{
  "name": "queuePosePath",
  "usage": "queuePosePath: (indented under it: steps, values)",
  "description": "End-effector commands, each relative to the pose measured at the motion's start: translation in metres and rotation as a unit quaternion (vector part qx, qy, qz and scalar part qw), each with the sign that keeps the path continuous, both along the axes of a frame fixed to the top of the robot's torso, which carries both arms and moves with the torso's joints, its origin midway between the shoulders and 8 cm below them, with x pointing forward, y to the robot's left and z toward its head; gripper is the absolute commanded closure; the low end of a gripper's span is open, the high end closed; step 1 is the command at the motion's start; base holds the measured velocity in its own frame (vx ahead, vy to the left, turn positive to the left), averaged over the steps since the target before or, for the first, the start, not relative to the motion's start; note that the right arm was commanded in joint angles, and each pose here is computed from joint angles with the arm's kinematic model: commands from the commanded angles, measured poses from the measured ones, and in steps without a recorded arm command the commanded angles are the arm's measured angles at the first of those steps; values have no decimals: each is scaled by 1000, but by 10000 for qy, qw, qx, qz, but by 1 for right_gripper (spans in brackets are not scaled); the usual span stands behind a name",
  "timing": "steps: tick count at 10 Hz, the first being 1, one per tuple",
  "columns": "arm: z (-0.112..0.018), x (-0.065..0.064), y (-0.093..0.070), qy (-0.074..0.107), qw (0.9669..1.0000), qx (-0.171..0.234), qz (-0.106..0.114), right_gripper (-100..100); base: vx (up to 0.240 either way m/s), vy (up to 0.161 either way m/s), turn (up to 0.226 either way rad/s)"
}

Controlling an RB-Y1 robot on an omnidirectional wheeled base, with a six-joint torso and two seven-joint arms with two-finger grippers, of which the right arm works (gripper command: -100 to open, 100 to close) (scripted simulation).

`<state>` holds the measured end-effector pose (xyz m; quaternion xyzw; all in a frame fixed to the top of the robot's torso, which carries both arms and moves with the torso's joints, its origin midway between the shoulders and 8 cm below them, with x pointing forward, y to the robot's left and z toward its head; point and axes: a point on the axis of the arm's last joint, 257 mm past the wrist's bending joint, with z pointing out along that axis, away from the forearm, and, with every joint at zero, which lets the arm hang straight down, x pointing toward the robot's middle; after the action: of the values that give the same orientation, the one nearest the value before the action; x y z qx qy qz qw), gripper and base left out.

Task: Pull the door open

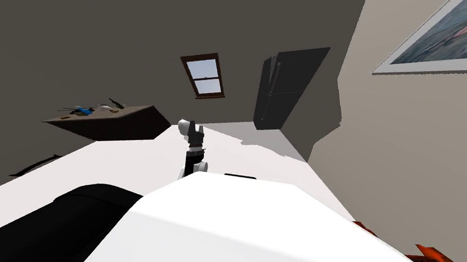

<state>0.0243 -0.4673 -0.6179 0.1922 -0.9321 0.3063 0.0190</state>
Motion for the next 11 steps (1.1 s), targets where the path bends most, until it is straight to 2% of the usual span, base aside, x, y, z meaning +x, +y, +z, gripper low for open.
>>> queuePosePath:
  steps: [1,3,5,7,8,11]
  values:
    - [4,-13,-9,230,9995,-180,105,-100,-127,70,-322]
    - [7,-24,-18,436,9983,-341,199,-100,-117,57,-259]
    - [12,-38,-31,710,9954,-556,324,-100,-114,43,-279]
    - [15,-44,-38,847,9935,-662,386,-100,-85,22,-200]
    - [18,-51,-44,984,9912,-769,449,-100,-96,22,-201]
    - [23,-60,-54,1189,9871,-928,542,-100,-78,22,-193]
